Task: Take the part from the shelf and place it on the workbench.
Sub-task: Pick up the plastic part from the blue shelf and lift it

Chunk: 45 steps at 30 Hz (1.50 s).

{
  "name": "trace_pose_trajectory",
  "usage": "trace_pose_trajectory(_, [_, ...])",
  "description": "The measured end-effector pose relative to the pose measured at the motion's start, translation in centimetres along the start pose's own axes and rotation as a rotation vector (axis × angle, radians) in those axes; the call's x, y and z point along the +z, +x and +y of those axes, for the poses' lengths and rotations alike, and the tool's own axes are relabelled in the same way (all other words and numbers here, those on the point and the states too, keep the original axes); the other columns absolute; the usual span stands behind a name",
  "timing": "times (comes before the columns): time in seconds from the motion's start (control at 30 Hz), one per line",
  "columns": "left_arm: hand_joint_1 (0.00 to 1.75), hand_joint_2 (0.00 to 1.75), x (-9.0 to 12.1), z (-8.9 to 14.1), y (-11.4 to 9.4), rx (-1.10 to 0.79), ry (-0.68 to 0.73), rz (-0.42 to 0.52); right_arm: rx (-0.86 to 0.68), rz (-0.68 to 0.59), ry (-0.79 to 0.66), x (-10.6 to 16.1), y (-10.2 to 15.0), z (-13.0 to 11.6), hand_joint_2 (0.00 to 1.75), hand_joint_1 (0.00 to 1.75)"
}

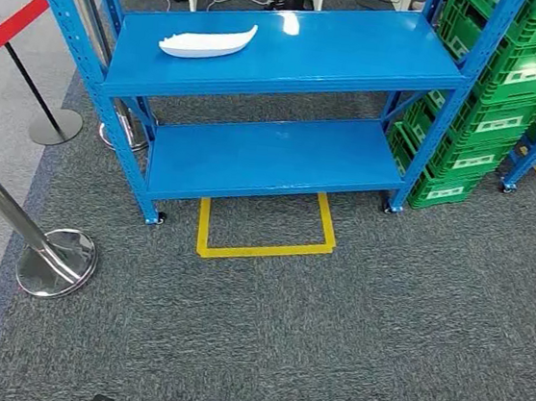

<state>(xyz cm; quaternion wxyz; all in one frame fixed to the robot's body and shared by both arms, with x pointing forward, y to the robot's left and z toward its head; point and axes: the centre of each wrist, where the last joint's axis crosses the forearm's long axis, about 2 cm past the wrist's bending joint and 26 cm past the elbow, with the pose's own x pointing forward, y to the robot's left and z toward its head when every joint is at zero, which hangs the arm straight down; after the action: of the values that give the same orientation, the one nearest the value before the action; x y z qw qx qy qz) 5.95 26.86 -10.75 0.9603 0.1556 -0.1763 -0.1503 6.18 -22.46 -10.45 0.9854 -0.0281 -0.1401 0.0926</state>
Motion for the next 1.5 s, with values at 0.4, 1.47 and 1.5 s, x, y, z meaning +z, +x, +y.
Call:
trace_pose_trajectory(0.4, [0.0,1.75,-0.1,0.1,0.2,0.002,0.0,-0.012,-0.002,-0.011,-0.006,0.0,0.1,0.0,1.75,0.0])
trace_pose_trajectory(1.47, [0.0,1.31,-2.4,10.5,-2.0,0.475,0.454,-0.073,-0.042,-0.016,0.014,0.0,-0.3,-0.1,1.75,0.0])
trace_pose_trajectory(1.5, [0.0,1.75,-2.5,11.1,-2.0,0.507,0.478,-0.086,-0.041,-0.016,0.015,0.0,-0.3,-0.1,1.75,0.0])
